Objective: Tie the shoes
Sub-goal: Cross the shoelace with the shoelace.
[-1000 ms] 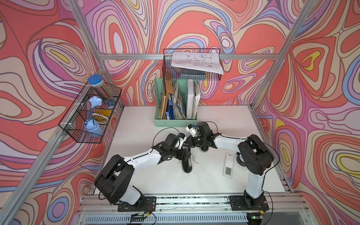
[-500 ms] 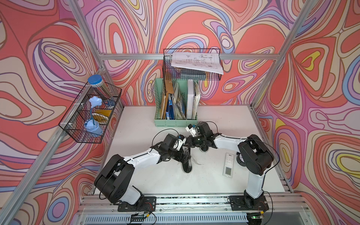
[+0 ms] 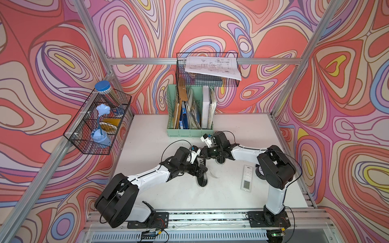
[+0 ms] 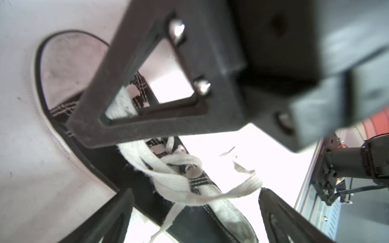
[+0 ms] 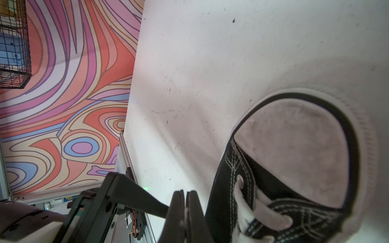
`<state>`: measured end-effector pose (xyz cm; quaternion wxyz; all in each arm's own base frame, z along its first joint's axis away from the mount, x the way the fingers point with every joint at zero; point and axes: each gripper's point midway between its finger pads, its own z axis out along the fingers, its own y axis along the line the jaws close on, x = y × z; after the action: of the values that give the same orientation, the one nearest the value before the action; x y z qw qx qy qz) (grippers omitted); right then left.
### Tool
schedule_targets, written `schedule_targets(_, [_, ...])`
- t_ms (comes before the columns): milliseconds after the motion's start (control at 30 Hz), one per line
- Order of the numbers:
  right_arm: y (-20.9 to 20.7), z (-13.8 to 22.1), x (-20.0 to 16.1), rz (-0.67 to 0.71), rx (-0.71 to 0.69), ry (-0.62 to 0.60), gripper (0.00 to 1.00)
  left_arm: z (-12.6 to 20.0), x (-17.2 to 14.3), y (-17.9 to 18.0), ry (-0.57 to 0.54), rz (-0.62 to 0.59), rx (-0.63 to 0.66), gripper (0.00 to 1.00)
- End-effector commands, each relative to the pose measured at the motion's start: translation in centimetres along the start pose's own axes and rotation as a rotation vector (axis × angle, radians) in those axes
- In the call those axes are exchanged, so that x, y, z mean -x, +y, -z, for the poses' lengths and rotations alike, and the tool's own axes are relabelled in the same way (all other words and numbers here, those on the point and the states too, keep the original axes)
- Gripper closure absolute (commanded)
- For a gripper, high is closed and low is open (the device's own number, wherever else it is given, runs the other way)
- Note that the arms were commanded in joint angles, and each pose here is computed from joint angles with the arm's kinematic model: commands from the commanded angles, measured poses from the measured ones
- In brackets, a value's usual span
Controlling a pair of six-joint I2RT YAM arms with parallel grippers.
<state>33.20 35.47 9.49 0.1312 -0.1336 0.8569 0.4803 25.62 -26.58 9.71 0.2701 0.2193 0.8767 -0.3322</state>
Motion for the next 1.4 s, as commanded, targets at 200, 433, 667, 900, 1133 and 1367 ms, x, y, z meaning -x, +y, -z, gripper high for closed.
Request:
schedule_targets(200, [1.1, 0.3, 1.1, 0.025, 0.023, -0.022, 1.0, 1.4, 2.0, -2.0, -0.071, -0.026, -0.047, 0.01])
schedule_targets(433, [1.1, 0.3, 1.1, 0.027, 0.023, -0.022, 1.0, 2.0, 2.7, -2.7, -0.088, -0.041, -0.047, 0.01])
schedule_targets(667, [1.1, 0.2, 1.2, 0.028, 0.024, -0.022, 1.0, 3.0, 3.1, -3.6, -0.106, -0.065, -0.044, 0.01])
schedule_targets(900, [1.1, 0.2, 1.2, 0.027, 0.023, -0.021, 1.0, 3.9, 3.6, -4.1, -0.125, -0.091, -0.038, 0.02])
schedule_targets(1133, [0.9, 0.2, 1.0, 0.029, 0.017, -0.015, 1.0, 4.1, 1.9, -1.4, -0.111, -0.09, 0.093, 0.02])
schedule_targets(1367, [0.7, 0.0, 1.0, 0.028, 0.014, -0.016, 1.0, 3.0, -2.5, 4.0, 0.01, 0.015, 0.24, 0.16])
